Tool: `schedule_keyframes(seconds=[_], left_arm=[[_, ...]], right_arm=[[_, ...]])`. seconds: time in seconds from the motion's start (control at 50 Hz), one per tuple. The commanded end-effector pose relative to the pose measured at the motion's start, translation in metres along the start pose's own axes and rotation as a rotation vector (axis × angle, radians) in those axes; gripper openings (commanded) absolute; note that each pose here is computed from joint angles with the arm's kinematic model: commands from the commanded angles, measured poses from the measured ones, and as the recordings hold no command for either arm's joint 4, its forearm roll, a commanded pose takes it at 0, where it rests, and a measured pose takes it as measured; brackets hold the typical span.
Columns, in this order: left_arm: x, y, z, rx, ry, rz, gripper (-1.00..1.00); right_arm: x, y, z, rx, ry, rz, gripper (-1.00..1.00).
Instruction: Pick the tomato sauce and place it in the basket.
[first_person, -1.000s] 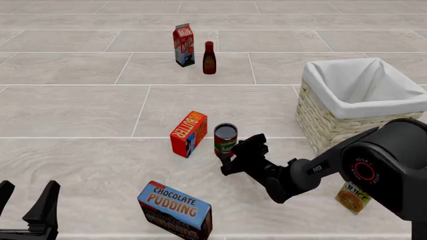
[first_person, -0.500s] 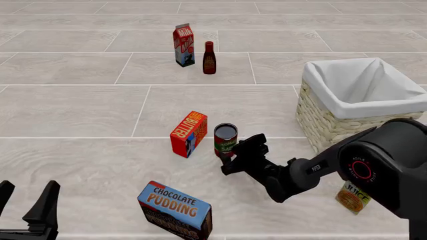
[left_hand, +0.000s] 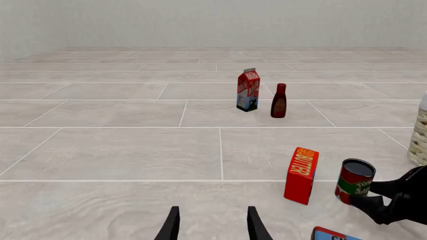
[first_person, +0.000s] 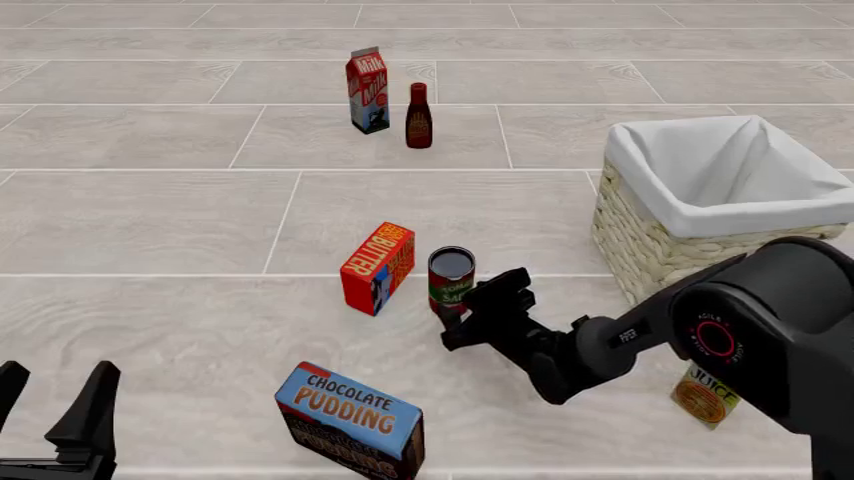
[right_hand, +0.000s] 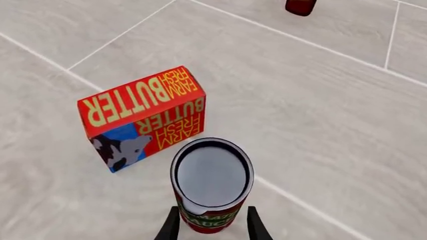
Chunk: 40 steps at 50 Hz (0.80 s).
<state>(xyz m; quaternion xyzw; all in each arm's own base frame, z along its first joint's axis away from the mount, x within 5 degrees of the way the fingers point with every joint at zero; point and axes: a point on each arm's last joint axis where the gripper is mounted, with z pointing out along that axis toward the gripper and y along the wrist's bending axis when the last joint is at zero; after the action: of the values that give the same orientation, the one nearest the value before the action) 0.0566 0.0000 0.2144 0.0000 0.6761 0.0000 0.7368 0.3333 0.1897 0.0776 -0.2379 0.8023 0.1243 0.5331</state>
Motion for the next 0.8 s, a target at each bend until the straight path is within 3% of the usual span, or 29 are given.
schedule_keyframes(seconds=[0.02, 0.8], left_arm=[[0.0000, 0.0000, 0.0000, 0.000, 0.000, 0.000, 1.00], [0.0000, 0.0000, 0.0000, 0.000, 0.000, 0.000, 1.00]], right_arm=[[0.0007, 0.0002, 0.0006, 0.000, 0.002, 0.001, 1.00], [-0.0008, 0.0008, 0.0037, -0.003, 0.009, -0.005, 1.00]])
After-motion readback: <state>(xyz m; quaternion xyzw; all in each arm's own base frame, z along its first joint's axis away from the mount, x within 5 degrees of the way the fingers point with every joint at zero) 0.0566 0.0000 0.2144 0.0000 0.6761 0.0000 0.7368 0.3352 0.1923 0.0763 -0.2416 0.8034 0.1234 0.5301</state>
